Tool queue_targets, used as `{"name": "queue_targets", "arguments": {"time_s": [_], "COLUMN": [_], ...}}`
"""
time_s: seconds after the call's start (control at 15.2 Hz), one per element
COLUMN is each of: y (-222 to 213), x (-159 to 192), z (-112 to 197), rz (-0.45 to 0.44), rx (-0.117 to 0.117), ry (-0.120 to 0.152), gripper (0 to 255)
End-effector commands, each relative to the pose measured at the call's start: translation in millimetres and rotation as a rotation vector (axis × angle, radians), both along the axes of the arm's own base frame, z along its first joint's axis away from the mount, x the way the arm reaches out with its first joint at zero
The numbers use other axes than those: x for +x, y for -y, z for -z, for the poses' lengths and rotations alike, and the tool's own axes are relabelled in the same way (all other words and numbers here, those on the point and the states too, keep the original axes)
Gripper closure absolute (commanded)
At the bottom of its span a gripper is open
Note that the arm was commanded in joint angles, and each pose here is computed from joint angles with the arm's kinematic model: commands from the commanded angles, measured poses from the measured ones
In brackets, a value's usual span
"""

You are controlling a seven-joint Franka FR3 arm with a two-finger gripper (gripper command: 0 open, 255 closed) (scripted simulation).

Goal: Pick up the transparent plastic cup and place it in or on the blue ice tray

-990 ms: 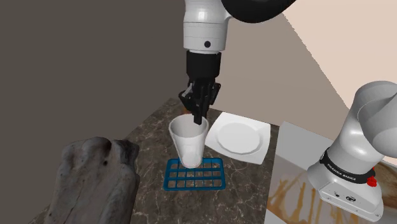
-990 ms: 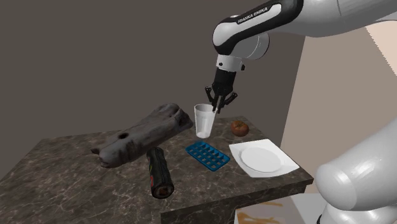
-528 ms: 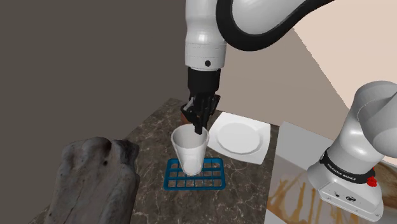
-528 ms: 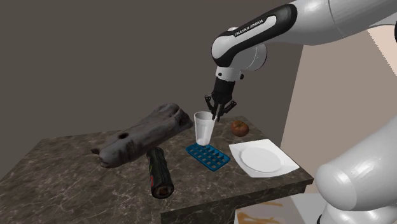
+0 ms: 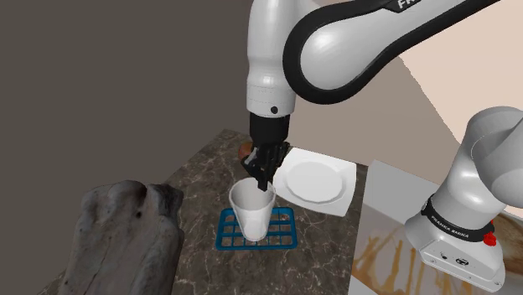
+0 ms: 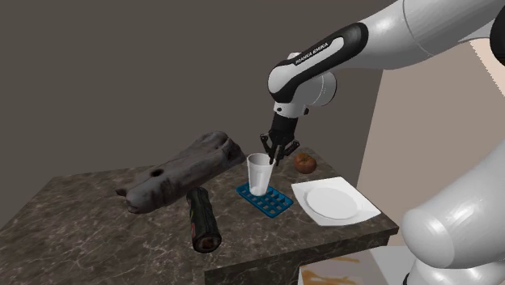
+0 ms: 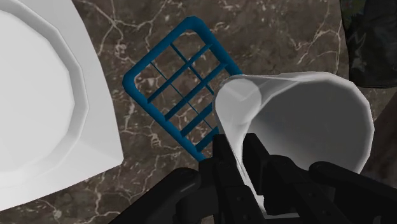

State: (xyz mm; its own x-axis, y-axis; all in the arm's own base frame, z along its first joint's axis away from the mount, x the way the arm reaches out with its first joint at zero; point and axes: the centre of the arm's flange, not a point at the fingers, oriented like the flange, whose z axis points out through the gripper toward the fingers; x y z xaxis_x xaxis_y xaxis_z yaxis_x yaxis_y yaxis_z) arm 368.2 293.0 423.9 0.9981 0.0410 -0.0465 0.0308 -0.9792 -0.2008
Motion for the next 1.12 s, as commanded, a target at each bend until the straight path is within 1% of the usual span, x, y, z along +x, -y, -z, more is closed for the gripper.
{"name": "queue_targets", "arguments": {"time_s": [0.0,0.53,0.59,0.92,1.06], "y": [0,0,0,0,5], "x": [1,1,1,1,2], "z": [10,12,12,12,-14], "rz": [0.0,0.0,0.0,0.0,0.0], "rx": [0.0,0.0,0.0,0.0,0.0], "ry": [0.001,0.001,0.001,0.001,0.001], "gripper": [255,255,0,0,0]}}
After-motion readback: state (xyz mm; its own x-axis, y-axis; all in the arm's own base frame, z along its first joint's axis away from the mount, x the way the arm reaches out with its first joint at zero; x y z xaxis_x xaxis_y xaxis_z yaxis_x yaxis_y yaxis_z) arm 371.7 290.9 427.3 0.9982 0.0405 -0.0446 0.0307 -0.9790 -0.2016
